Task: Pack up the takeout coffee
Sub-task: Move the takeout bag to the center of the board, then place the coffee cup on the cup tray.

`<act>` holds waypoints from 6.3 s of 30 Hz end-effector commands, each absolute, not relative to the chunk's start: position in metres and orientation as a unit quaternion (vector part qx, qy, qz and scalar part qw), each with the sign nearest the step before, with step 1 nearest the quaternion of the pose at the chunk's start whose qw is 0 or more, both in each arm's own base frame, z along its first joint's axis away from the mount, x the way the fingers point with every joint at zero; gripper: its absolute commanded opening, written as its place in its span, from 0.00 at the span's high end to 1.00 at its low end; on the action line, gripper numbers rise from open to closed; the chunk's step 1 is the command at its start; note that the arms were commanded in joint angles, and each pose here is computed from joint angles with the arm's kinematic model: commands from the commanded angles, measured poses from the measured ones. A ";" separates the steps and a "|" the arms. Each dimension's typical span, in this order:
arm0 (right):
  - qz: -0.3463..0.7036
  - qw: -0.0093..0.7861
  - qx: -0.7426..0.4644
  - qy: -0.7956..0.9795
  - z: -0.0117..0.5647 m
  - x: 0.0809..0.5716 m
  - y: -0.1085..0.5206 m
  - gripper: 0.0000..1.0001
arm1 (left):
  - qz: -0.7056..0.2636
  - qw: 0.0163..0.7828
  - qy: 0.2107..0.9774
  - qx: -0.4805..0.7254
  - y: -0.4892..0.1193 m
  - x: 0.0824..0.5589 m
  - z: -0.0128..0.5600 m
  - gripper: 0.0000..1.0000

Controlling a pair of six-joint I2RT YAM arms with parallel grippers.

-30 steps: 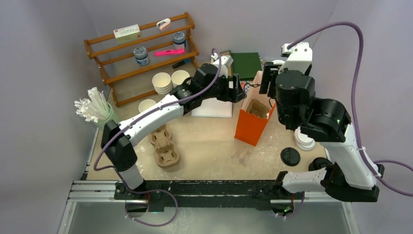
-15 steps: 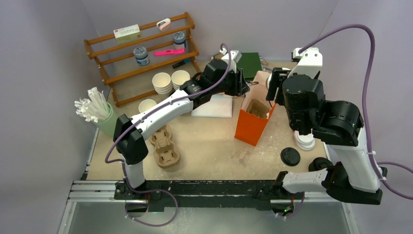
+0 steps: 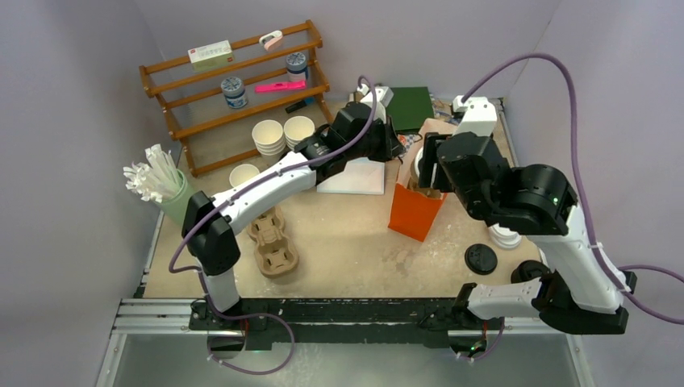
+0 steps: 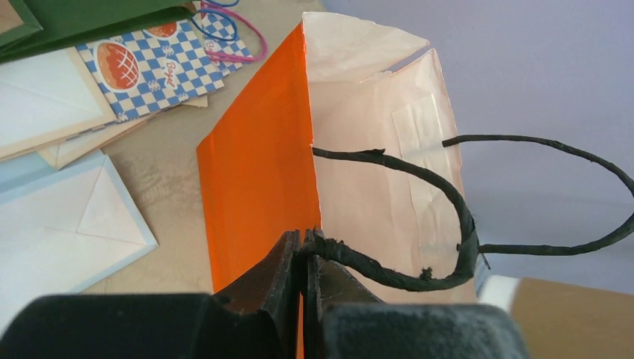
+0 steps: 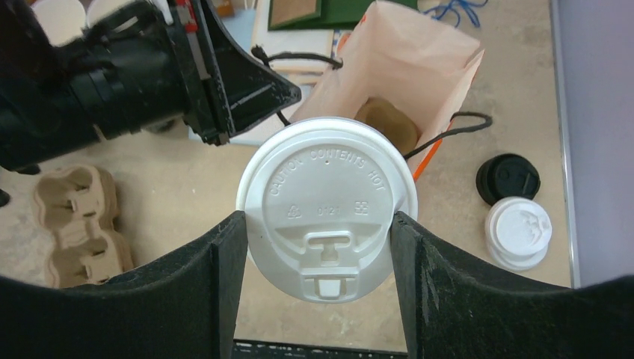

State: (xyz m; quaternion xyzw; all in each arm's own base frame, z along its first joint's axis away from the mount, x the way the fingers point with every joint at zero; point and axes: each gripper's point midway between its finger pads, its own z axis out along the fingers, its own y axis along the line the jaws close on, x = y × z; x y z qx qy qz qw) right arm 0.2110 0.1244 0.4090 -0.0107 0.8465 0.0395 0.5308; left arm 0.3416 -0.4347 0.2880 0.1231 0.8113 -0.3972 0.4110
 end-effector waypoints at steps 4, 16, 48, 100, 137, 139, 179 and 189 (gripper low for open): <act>0.026 0.495 0.000 0.869 0.377 0.207 0.126 0.52 | -0.449 0.396 0.794 0.111 -0.431 0.318 0.319 1.00; 0.042 0.463 0.006 0.885 0.360 0.230 0.133 0.54 | -0.479 0.365 0.787 0.131 -0.419 0.285 0.332 1.00; 0.037 0.394 -0.031 0.918 0.328 0.266 0.165 0.56 | -0.388 0.425 0.809 0.118 -0.329 0.281 0.370 0.36; 0.056 0.368 -0.017 0.928 0.302 0.310 0.160 0.57 | -0.288 0.444 0.830 0.177 -0.358 0.315 0.336 0.71; 0.058 0.366 -0.081 0.925 0.284 0.297 0.157 0.60 | -0.244 0.334 0.882 0.228 -0.357 0.298 0.262 1.00; 0.078 0.375 -0.086 0.920 0.289 0.294 0.162 0.60 | -0.253 0.342 0.878 0.217 -0.356 0.294 0.270 1.00; 0.129 0.449 -0.287 0.836 0.268 0.205 0.229 0.67 | -0.301 0.383 0.813 0.318 -0.327 0.229 0.335 1.00; 0.105 0.451 -0.287 0.839 0.225 0.197 0.225 0.68 | -0.236 0.423 0.833 0.268 -0.297 0.244 0.343 1.00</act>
